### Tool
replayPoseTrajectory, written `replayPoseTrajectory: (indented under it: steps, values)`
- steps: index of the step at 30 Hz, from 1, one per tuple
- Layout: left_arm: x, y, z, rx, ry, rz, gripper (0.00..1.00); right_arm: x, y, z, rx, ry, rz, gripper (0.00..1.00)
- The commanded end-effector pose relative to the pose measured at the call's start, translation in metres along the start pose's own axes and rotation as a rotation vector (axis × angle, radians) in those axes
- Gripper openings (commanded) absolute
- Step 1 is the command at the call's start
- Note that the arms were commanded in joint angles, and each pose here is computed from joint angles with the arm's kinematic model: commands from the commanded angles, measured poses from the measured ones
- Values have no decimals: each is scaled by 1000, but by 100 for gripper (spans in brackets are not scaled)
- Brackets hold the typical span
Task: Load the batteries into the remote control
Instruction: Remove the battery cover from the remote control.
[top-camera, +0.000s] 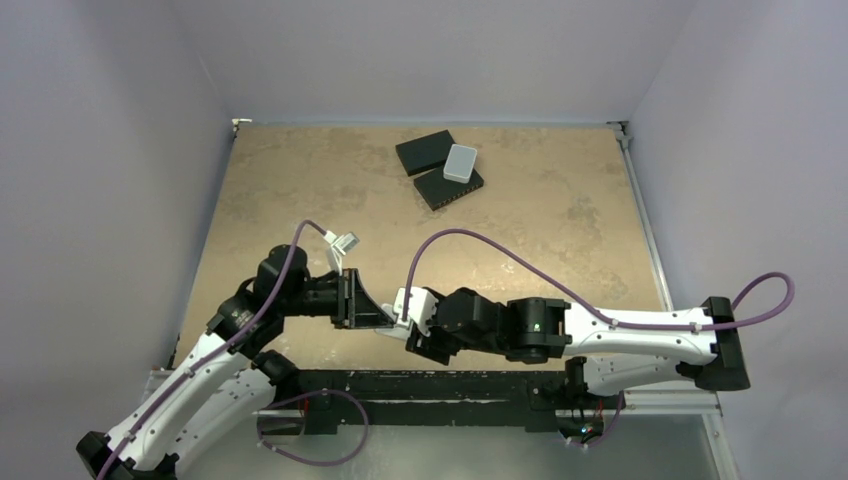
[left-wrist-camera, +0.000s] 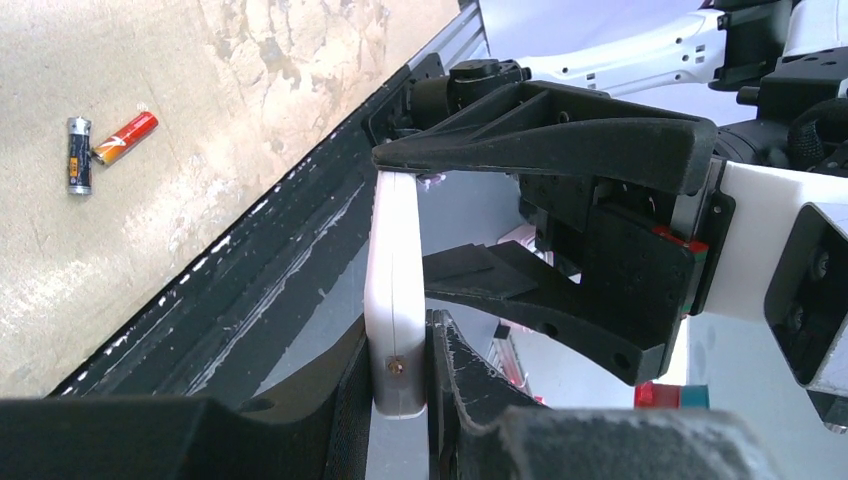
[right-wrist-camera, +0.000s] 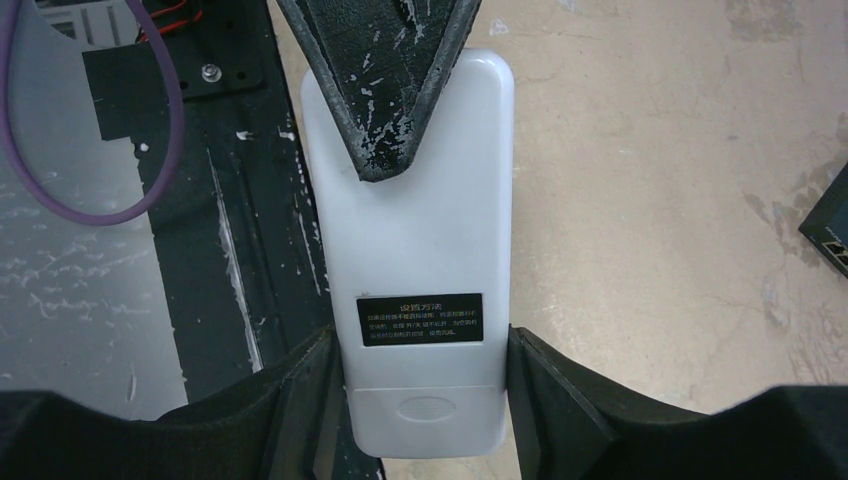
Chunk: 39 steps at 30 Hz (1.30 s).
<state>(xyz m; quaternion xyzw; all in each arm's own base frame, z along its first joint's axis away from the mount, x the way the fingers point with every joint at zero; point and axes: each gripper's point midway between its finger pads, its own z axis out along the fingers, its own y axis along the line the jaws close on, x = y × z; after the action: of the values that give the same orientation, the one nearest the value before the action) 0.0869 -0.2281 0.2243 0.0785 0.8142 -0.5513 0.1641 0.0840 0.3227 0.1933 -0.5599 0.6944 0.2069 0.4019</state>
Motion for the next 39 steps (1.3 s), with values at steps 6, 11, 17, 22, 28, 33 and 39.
replayPoseTrajectory:
  steps: [6, 11, 17, 22, 28, 33, 39]
  values:
    - [-12, -7, -3, 20, -74, 63, 0, -39, -10, -37, 20, -153, 103, 40]
    - [-17, -7, -5, 9, -120, 74, 0, -43, -8, -51, -6, -194, 166, 54]
    - [-24, -14, -12, 25, -179, 103, 0, -44, -19, -65, 44, -261, 257, 68]
    - [-29, -22, -18, 37, -228, 122, 0, -43, -26, -74, 76, -300, 337, 81]
    - [-34, -32, -25, 62, -274, 145, 0, -37, -42, -76, 183, -308, 506, 87]
    - [-38, -39, -31, 79, -320, 159, 0, -33, -57, -88, 271, -331, 697, 87]
    - [-42, -43, -35, 108, -362, 158, 0, -39, -61, -104, 247, -425, 929, 83]
